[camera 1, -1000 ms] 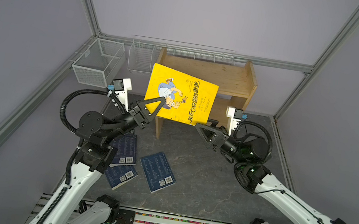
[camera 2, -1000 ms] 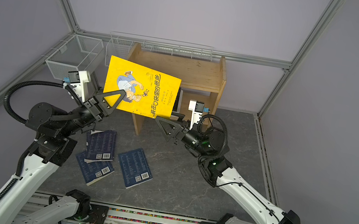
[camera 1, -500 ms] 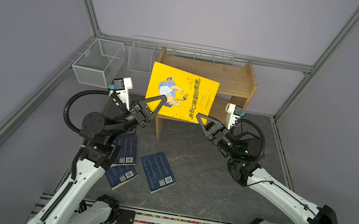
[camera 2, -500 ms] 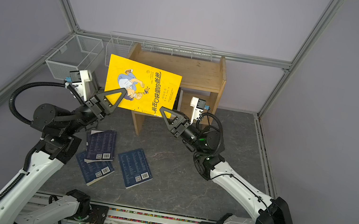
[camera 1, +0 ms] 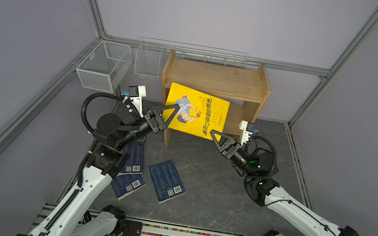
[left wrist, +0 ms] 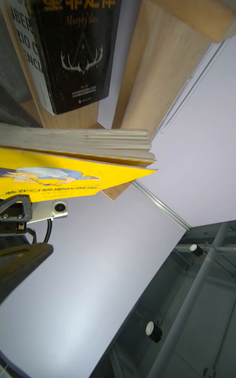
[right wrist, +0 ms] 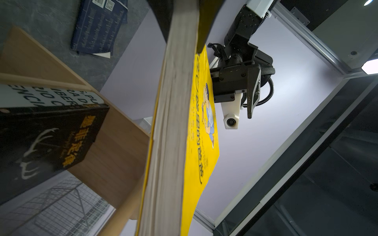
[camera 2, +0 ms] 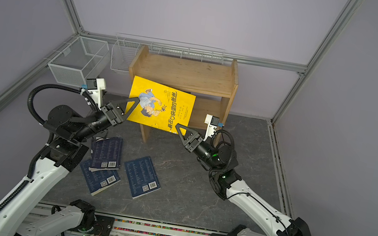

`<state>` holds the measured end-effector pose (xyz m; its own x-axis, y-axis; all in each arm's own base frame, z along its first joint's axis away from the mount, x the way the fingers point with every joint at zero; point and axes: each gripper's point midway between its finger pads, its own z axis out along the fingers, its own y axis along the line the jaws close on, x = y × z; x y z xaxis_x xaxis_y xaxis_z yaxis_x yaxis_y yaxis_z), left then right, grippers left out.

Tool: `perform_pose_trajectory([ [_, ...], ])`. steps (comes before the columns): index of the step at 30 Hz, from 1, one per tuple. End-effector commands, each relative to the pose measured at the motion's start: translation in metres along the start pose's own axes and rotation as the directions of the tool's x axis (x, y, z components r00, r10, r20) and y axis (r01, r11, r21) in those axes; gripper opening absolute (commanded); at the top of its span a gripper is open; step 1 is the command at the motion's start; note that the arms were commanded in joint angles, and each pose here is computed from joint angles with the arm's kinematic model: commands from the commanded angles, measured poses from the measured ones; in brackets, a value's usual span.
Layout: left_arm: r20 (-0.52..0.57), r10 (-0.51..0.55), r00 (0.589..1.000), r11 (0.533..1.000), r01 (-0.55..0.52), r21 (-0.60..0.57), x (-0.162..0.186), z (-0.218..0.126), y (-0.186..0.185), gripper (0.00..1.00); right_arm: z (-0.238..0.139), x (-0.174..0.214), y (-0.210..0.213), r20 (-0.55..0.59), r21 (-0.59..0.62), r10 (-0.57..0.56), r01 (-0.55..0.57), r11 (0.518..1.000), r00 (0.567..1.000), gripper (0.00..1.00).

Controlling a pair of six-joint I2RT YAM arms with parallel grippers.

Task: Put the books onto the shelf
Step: 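Lower the yellow book flat onto the black book on the lower shelf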

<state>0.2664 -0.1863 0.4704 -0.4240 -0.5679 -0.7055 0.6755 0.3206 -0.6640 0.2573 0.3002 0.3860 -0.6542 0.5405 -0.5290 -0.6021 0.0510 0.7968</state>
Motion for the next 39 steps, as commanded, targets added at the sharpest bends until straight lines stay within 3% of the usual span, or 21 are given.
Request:
perform_pose_trajectory([
  [1, 0.057, 0.096, 0.994, 0.993, -0.091, -0.074, -0.015, -0.014, -0.007, 0.82, -0.019, 0.007, -0.036, 0.001, 0.16, 0.024, -0.024, 0.987, 1.0, 0.09],
  [10, 0.067, 0.111, 0.992, 0.965, -0.091, -0.244, -0.017, -0.023, 0.023, 0.83, -0.045, -0.008, -0.04, 0.063, 0.229, -0.029, 0.014, 0.973, 0.998, 0.09],
  [18, 0.067, 0.116, 0.991, 0.956, -0.093, -0.277, -0.016, -0.028, 0.028, 0.83, -0.041, -0.028, -0.029, 0.092, 0.203, -0.081, 0.061, 0.977, 0.992, 0.09],
  [26, 0.03, 0.166, 0.986, 0.94, -0.149, -0.307, -0.011, -0.031, 0.034, 0.83, -0.022, -0.043, -0.035, 0.085, 0.185, -0.045, 0.028, 0.982, 0.995, 0.1],
  [32, -0.045, 0.248, 0.968, 0.885, -0.245, -0.397, -0.001, -0.039, 0.058, 0.88, 0.006, -0.058, -0.037, 0.046, 0.159, -0.026, 0.018, 0.987, 0.999, 0.1],
  [39, -0.087, 0.268, 0.959, 0.814, -0.274, -0.513, 0.005, -0.048, 0.092, 0.92, 0.028, -0.076, -0.048, 0.052, 0.148, 0.008, -0.016, 0.989, 0.999, 0.1],
])
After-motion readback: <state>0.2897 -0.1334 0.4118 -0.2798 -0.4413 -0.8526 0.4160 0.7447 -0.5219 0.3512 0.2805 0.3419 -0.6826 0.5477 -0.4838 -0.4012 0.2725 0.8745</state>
